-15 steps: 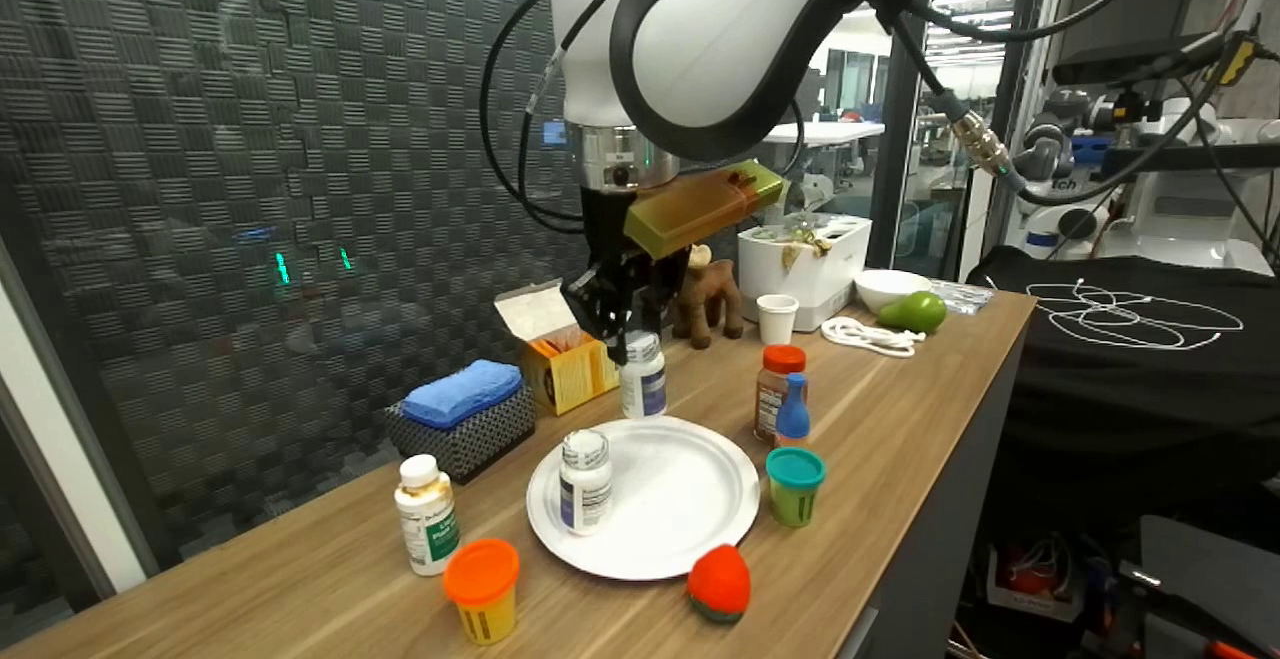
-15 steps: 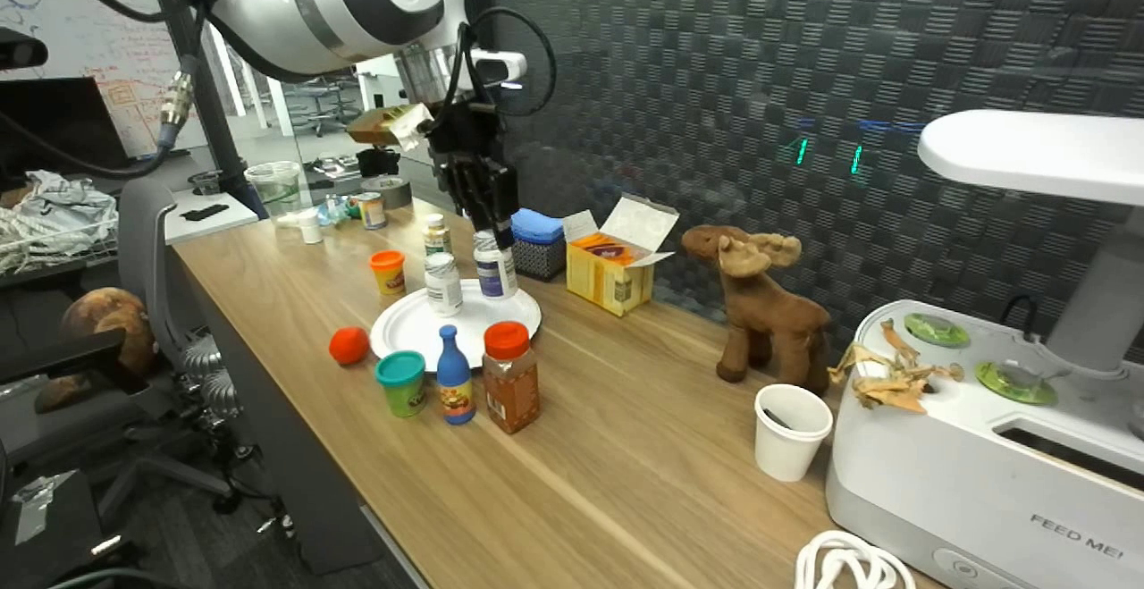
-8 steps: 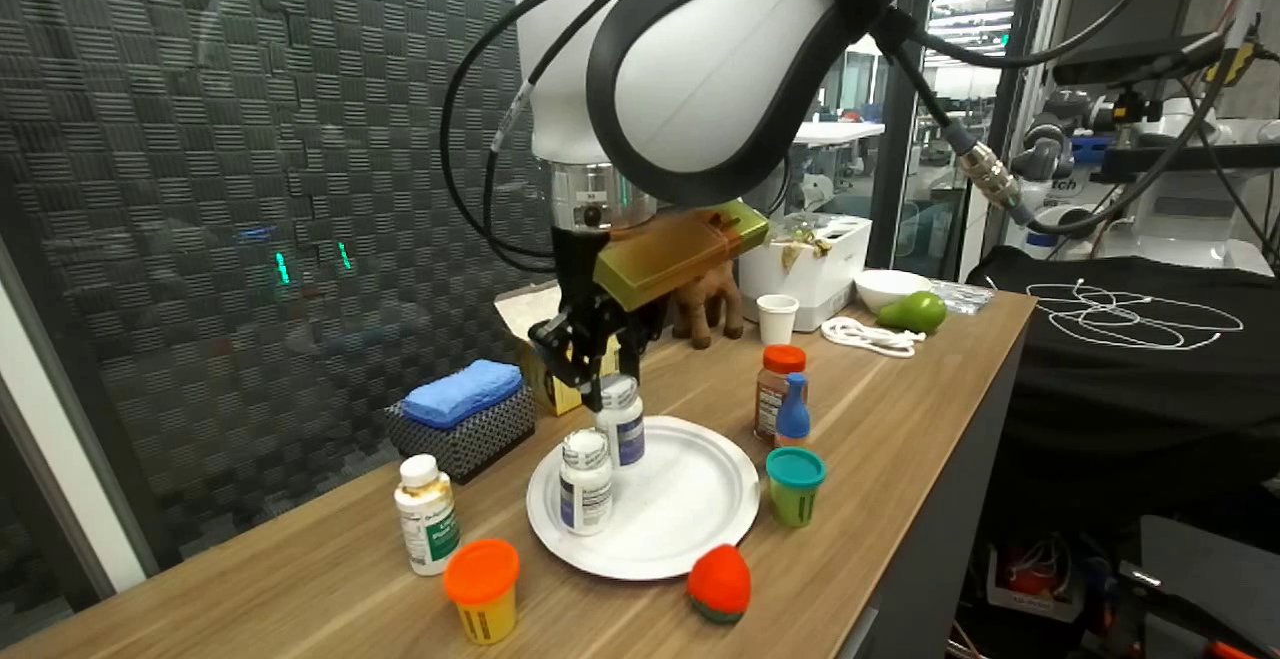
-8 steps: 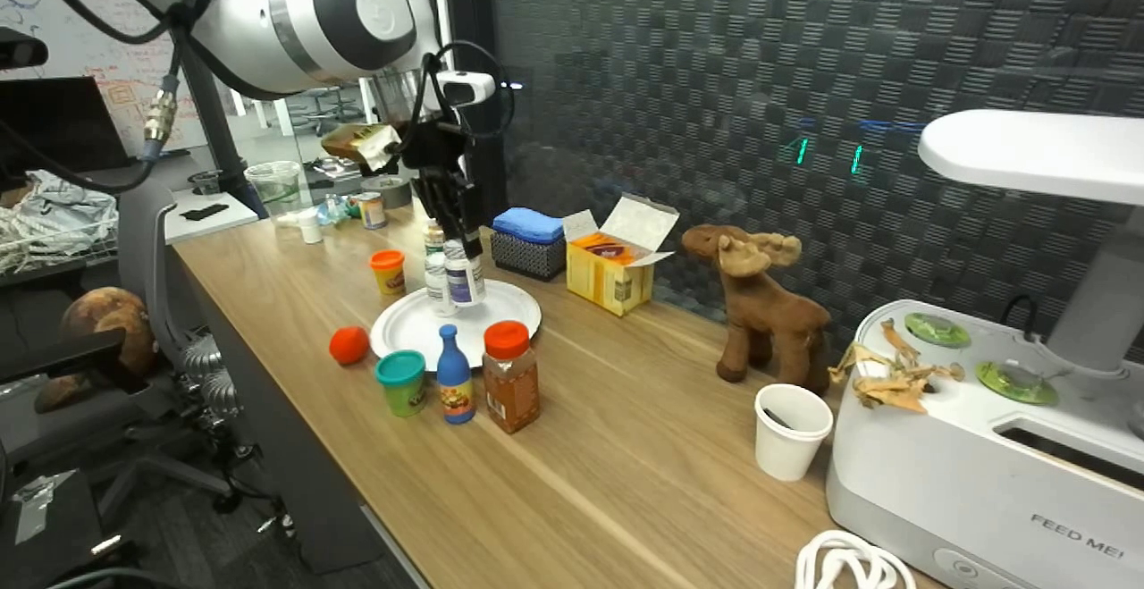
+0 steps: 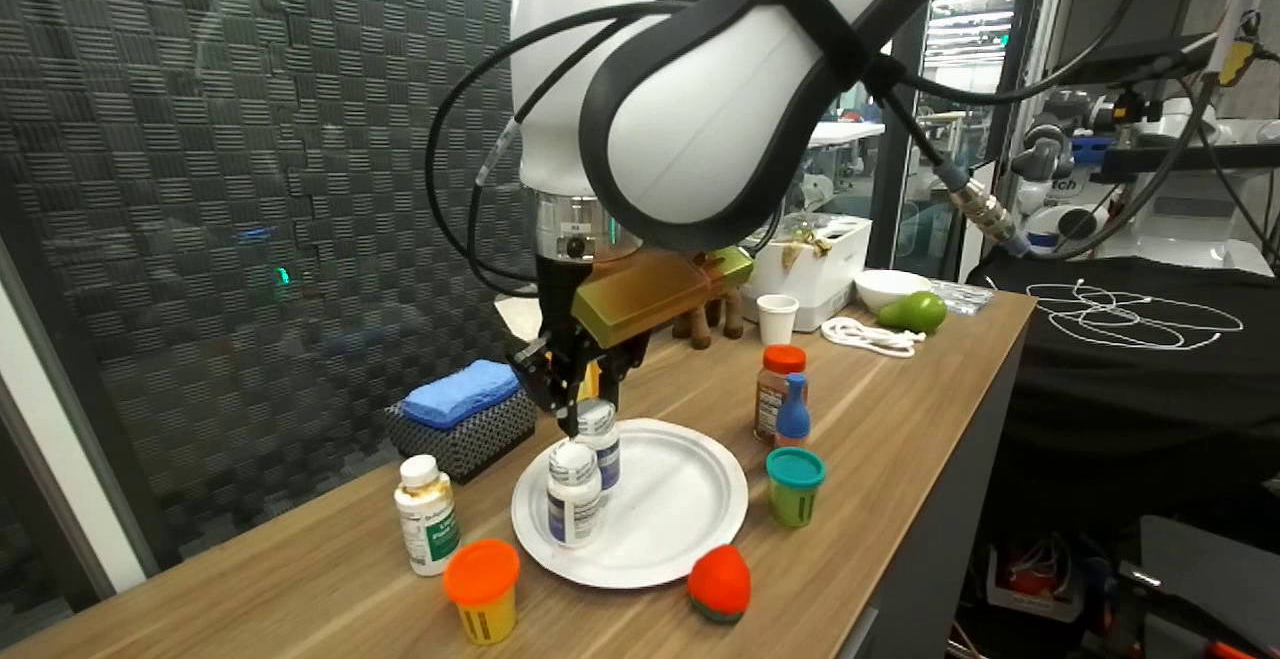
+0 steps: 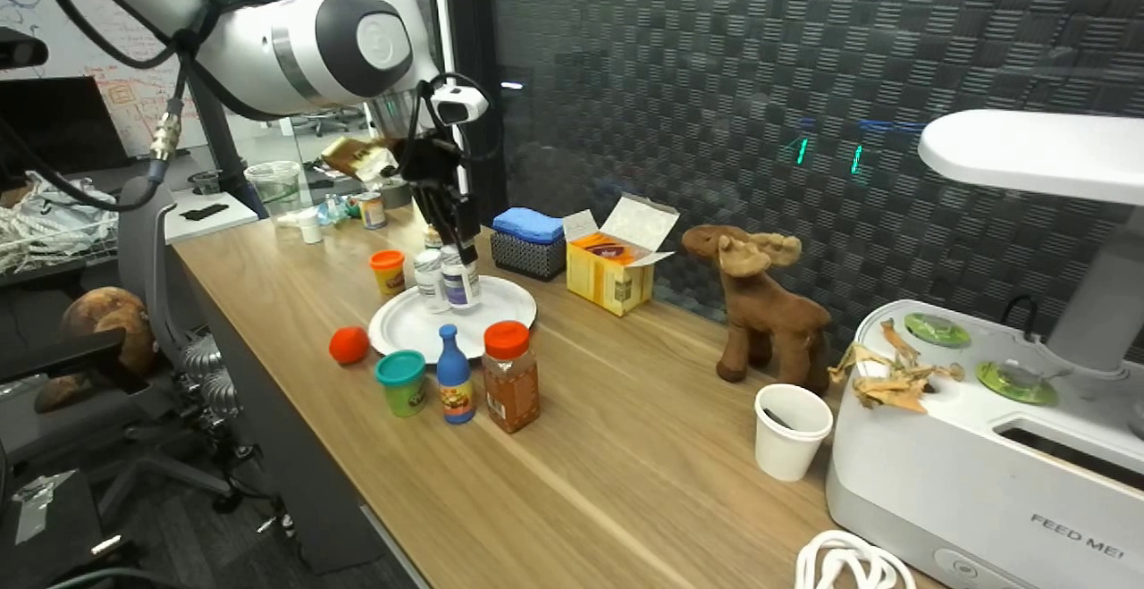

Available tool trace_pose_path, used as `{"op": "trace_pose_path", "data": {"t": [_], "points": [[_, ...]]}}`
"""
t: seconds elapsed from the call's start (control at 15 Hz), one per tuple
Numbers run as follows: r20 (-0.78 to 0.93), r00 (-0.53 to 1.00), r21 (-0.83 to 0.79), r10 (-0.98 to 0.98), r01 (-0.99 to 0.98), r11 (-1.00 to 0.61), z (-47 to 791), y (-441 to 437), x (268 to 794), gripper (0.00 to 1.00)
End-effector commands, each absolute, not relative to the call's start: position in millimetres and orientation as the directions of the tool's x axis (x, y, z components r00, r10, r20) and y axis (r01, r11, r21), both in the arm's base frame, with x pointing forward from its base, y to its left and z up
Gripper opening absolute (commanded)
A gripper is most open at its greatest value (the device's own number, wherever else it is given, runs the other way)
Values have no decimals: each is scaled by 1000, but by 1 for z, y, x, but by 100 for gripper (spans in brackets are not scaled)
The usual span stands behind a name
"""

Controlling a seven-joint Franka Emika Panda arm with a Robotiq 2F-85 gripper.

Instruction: Put the bottles and the red object on the plate

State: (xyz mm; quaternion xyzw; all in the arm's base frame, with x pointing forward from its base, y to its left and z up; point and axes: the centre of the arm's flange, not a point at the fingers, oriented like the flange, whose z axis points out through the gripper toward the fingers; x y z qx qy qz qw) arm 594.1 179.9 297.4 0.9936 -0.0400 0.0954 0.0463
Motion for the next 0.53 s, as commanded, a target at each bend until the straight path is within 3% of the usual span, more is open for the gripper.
{"op": "trace_pose_path", "data": {"t": [0.0, 0.47], "points": [[232, 967, 49, -106, -120, -992, 294, 181, 596, 20], [267, 955, 38, -127, -142, -989, 284, 175, 599, 20]]}}
